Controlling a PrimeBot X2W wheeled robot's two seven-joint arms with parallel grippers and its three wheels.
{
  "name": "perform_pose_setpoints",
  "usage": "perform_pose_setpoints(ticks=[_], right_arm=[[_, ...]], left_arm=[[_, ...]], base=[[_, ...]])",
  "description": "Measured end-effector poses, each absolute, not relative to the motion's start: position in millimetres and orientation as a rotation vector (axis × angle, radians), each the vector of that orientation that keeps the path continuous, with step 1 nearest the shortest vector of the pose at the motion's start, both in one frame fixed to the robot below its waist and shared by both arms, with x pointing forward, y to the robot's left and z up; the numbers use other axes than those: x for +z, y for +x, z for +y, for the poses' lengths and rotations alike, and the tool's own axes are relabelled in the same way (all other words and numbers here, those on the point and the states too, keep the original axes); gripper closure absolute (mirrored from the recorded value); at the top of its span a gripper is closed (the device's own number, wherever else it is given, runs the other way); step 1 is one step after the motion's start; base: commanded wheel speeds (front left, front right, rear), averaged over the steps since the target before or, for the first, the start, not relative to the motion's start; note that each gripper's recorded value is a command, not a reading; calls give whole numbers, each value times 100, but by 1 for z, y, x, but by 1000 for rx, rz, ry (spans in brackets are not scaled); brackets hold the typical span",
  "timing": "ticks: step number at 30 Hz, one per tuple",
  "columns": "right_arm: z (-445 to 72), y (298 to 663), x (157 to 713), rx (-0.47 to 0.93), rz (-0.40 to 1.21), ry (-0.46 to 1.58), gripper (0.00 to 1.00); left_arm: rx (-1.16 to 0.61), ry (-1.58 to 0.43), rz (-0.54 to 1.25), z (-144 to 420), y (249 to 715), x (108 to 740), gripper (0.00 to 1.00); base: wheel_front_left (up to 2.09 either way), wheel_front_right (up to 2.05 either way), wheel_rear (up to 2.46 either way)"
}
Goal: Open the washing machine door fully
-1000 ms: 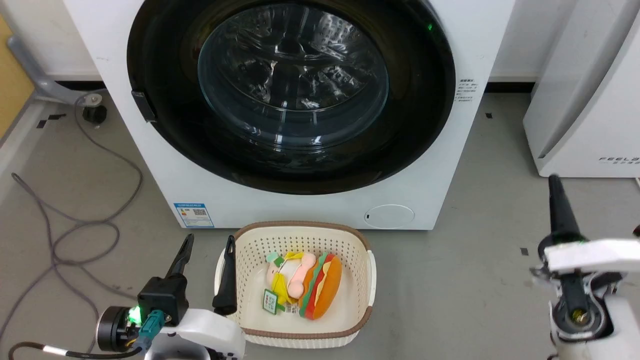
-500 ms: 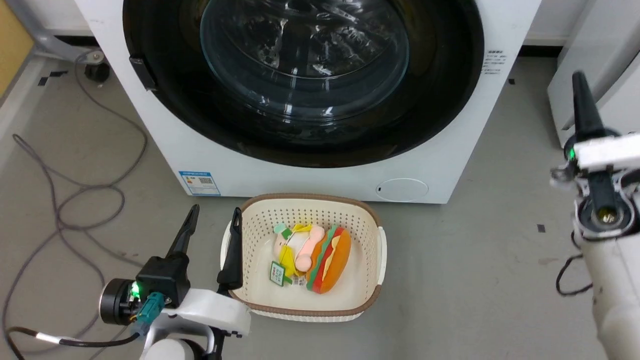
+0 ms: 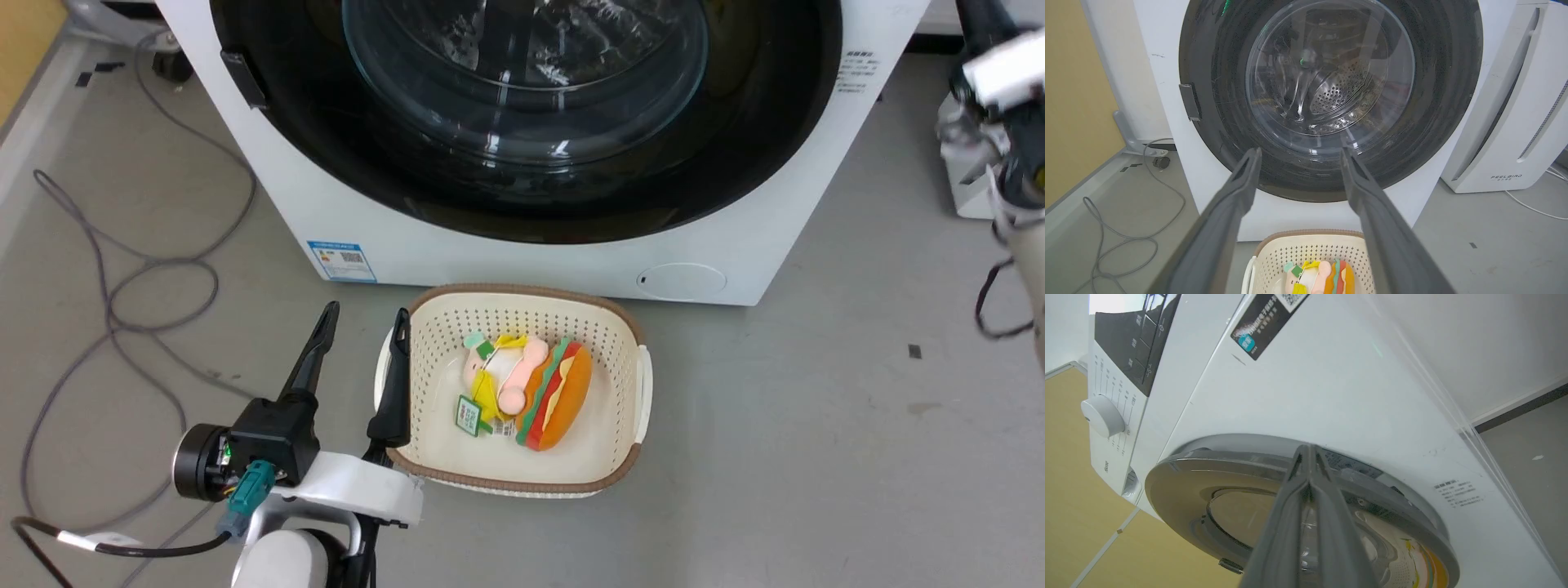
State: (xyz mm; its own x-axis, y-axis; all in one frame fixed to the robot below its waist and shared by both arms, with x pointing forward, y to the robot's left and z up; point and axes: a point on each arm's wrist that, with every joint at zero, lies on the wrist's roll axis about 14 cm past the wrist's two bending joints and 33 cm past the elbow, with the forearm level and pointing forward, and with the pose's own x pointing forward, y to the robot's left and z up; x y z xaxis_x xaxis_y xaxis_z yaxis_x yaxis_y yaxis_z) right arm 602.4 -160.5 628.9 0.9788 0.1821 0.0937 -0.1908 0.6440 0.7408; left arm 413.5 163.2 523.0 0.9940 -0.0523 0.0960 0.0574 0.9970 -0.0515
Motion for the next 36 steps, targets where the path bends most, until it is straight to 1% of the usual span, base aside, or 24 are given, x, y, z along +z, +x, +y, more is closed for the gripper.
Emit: perform_pose_setpoints(ticks=[6, 10, 13, 16, 22, 30, 36], right_arm=[[-139, 620, 634, 283, 91, 759, 100], [-142, 627, 620, 274, 161, 730, 100], [-145, 635, 617, 267, 185, 720, 100], [-141, 644, 619, 279, 210, 708, 100], [-128, 657, 611, 311, 311, 646, 100], [-116, 670, 616, 346, 407, 621, 100], [-99, 672, 618, 391, 501, 612, 100]], left_arm=[[-54, -59, -97, 164, 419, 521, 0], [-55, -62, -94, 163, 422, 517, 0], [-58, -66, -99, 163, 426, 517, 0], [-63, -69, -99, 161, 430, 514, 0], [-64, -78, -92, 161, 437, 507, 0], [-63, -91, -91, 161, 443, 502, 0], [-75, -98, -97, 157, 447, 500, 0]], base=[[0, 0, 0], [0, 0, 0], [0, 0, 0], [0, 0, 0], [0, 0, 0], [0, 0, 0], [0, 0, 0]])
